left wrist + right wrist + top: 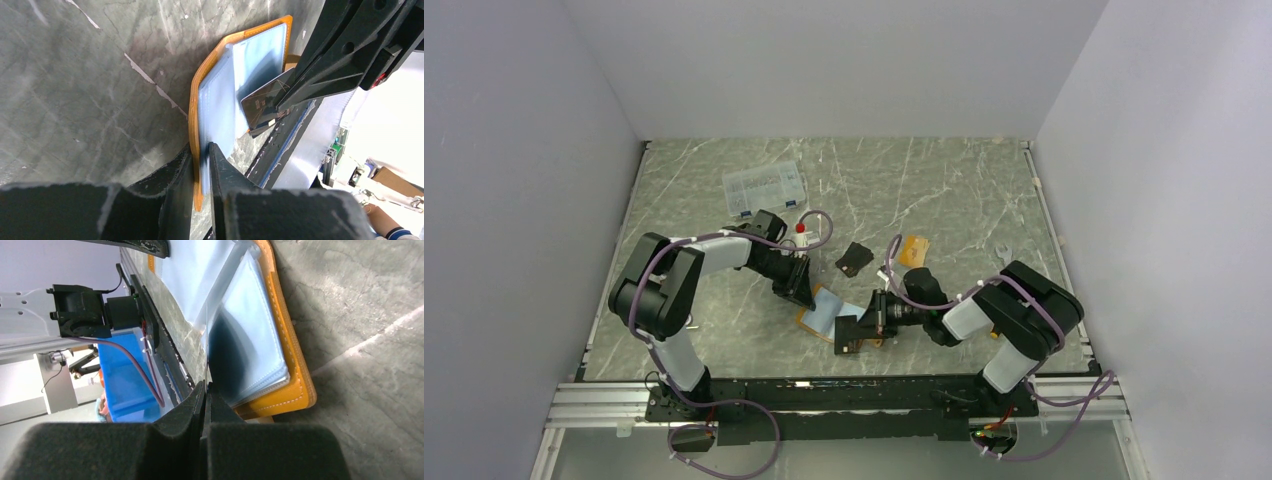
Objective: Put the credit cards into the card holder
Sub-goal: Insert the credit card into the card holder.
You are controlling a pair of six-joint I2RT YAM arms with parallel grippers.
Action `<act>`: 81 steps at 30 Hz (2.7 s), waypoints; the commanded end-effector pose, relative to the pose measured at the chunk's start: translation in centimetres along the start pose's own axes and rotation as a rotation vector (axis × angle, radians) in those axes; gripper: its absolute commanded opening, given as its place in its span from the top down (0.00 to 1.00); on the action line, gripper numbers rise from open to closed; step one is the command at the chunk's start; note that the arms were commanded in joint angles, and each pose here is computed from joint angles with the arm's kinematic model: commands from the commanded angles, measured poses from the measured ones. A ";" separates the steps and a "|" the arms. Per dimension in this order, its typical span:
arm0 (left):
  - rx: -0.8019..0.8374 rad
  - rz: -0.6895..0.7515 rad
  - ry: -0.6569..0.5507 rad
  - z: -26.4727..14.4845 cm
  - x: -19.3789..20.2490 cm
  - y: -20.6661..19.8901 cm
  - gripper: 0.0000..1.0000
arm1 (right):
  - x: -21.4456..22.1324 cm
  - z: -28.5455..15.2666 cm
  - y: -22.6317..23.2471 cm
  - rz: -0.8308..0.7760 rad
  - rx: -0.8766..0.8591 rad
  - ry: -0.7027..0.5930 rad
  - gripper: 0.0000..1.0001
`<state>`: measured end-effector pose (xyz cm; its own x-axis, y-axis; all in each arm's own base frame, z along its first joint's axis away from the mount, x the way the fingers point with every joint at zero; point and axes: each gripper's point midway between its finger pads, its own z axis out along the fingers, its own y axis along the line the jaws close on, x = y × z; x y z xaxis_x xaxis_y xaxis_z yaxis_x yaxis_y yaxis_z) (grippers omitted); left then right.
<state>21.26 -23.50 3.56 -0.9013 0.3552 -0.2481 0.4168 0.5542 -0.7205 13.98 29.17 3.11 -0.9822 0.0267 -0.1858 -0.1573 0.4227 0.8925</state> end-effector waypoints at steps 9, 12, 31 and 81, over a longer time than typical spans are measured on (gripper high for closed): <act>-0.104 0.046 0.017 0.6 0.1 1.2 0.78 | -1.5 1.2 1.5 -0.045 -0.059 -0.007 1.00; -0.120 0.055 0.032 0.8 0.3 1.2 0.78 | -1.7 1.4 1.2 -0.039 -0.047 -0.004 1.00; -0.022 0.252 -0.009 -1.2 -2.2 -2.5 0.59 | -0.1 1.0 -2.4 0.019 0.143 0.080 1.00; -0.187 1.247 0.103 -1.0 -0.1 -1.5 0.57 | -4.4 0.6 2.4 -0.101 0.264 0.048 1.00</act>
<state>18.64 -23.91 5.06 -0.0339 0.7674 -0.6403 0.9932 -0.0453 -0.1068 16.32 29.47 4.46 -0.9759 -0.1178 -0.1836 -0.2151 0.6611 0.7188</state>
